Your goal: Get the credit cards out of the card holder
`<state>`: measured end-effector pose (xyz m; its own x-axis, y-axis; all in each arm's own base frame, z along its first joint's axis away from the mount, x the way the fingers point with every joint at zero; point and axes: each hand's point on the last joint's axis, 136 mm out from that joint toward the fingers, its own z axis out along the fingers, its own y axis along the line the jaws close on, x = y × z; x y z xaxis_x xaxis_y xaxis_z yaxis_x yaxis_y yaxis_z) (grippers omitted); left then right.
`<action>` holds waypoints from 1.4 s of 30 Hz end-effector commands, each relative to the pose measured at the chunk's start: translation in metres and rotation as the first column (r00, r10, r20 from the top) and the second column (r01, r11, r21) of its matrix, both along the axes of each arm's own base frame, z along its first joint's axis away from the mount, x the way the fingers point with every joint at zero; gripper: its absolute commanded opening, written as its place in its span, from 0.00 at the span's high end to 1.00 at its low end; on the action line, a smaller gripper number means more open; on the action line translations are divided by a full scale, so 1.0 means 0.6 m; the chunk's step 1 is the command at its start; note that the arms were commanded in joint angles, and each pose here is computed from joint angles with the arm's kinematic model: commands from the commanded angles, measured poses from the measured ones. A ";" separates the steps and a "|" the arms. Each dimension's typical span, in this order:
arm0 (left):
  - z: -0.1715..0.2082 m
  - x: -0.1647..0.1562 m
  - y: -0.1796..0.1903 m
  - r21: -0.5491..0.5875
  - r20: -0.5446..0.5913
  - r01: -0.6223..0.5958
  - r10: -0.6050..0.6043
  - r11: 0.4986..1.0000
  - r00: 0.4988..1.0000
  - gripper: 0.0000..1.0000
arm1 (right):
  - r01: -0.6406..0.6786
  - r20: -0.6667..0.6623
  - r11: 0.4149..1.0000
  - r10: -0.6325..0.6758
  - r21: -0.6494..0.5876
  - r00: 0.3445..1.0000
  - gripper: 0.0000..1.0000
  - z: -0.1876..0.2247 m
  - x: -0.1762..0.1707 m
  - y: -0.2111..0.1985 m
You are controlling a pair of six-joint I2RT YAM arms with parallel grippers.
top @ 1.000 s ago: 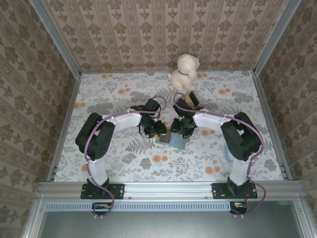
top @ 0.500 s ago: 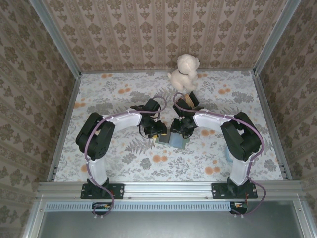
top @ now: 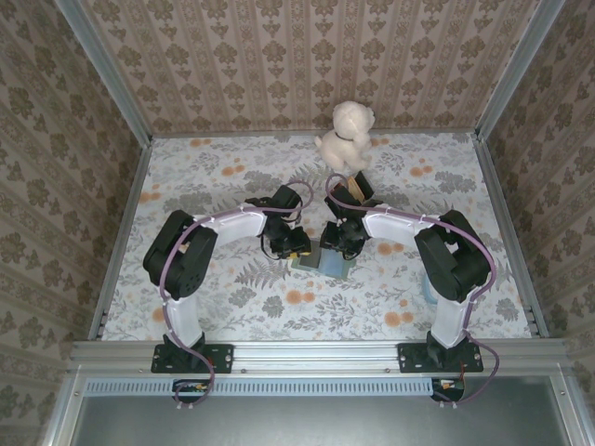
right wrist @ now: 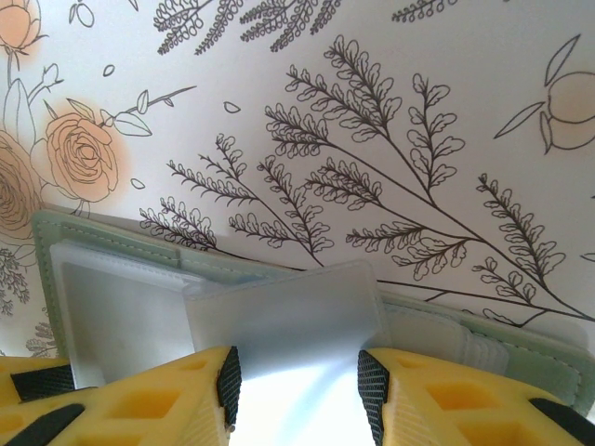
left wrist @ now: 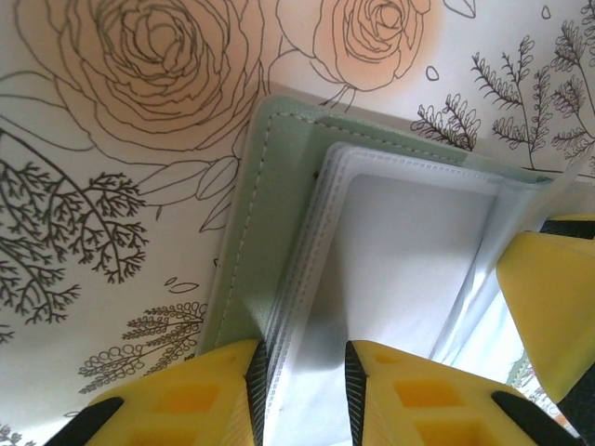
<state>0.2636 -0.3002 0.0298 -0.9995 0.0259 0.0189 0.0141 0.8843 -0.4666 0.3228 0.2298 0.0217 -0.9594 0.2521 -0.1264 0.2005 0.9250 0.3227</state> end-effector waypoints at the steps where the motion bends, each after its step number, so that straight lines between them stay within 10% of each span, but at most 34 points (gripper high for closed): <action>1: 0.047 0.002 -0.019 -0.068 0.046 0.048 -0.045 0.997 0.998 0.70 | 0.023 -0.084 0.997 -0.029 -0.071 0.996 0.55 -0.057 -0.031 -0.029; 27: 0.068 -0.012 -0.043 -0.189 0.053 0.100 -0.091 0.977 0.994 0.83 | -0.005 -0.062 1.000 0.004 -0.008 0.998 0.56 -0.040 -0.024 -0.012; 42: 0.094 -0.011 0.072 0.086 0.136 -0.034 0.022 0.996 0.990 1.00 | -0.139 0.117 0.966 0.115 0.219 0.986 0.54 0.110 0.007 0.046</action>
